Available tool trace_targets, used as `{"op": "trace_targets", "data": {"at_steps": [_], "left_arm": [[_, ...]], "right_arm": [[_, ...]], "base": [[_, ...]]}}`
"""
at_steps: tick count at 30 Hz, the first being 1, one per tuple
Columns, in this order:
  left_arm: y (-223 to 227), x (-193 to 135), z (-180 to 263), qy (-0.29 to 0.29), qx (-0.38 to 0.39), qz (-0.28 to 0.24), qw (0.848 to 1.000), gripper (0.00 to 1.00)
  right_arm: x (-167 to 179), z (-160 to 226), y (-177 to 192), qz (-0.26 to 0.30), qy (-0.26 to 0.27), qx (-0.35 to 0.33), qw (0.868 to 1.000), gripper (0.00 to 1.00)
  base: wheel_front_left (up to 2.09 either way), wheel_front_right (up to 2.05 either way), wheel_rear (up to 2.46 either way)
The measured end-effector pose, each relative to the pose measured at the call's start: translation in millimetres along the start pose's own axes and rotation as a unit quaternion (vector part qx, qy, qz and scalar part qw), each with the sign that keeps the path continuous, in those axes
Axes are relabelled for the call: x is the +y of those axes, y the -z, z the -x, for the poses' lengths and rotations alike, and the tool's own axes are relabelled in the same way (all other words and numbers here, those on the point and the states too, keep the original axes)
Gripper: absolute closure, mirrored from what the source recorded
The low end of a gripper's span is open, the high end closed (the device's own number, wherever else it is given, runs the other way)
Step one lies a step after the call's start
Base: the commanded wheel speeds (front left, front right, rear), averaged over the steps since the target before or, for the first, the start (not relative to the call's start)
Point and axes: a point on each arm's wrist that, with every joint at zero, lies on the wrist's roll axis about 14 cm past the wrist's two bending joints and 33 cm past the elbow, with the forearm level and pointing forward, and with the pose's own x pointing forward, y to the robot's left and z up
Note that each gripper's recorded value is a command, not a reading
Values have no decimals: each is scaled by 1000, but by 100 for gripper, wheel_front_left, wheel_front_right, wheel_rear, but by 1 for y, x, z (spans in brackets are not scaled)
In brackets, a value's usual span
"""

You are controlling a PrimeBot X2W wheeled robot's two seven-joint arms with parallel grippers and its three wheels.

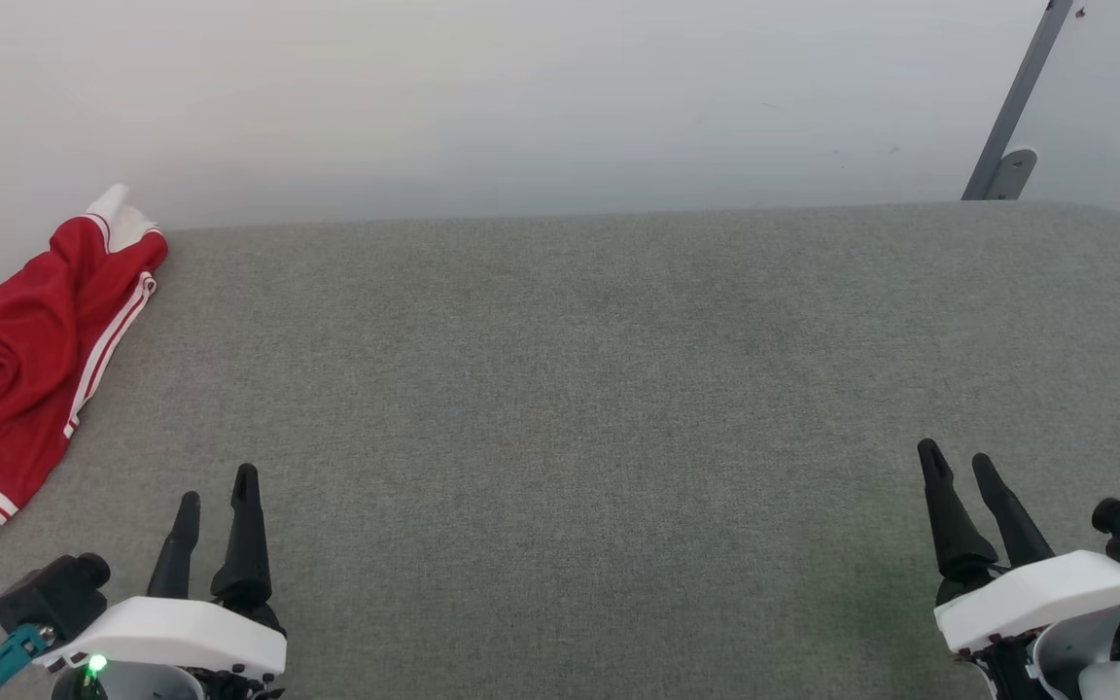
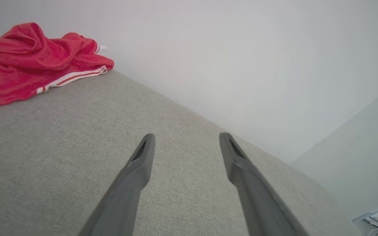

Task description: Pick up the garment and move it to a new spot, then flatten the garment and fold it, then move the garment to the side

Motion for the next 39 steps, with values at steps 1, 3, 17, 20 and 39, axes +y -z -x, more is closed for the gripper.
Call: {"op": "trace_targets", "data": {"at_steps": [1, 3, 17, 20, 39], "left_arm": [[-1, 0, 0, 1, -3, -5, 1000, 0], [-2, -1, 1, 2, -5, -14, 1000, 0], [-7, -7, 3, 17, -27, -75, 997, 0], [-8, -8, 4, 20, -30, -91, 995, 0], [-14, -13, 9, 35, -52, -160, 985, 0]], "right_arm": [[1, 0, 0, 5, -1, 0, 1000, 0], [2, 0, 0, 17, -4, -1, 1000, 0], [6, 1, -3, 89, -19, -5, 996, 0], [8, 1, -3, 102, -23, -6, 995, 0], [15, 2, -6, 174, -41, -17, 984, 0]], "base": [[0, 0, 0], [0, 0, 0], [0, 0, 0], [0, 0, 0], [0, 0, 0]]}}
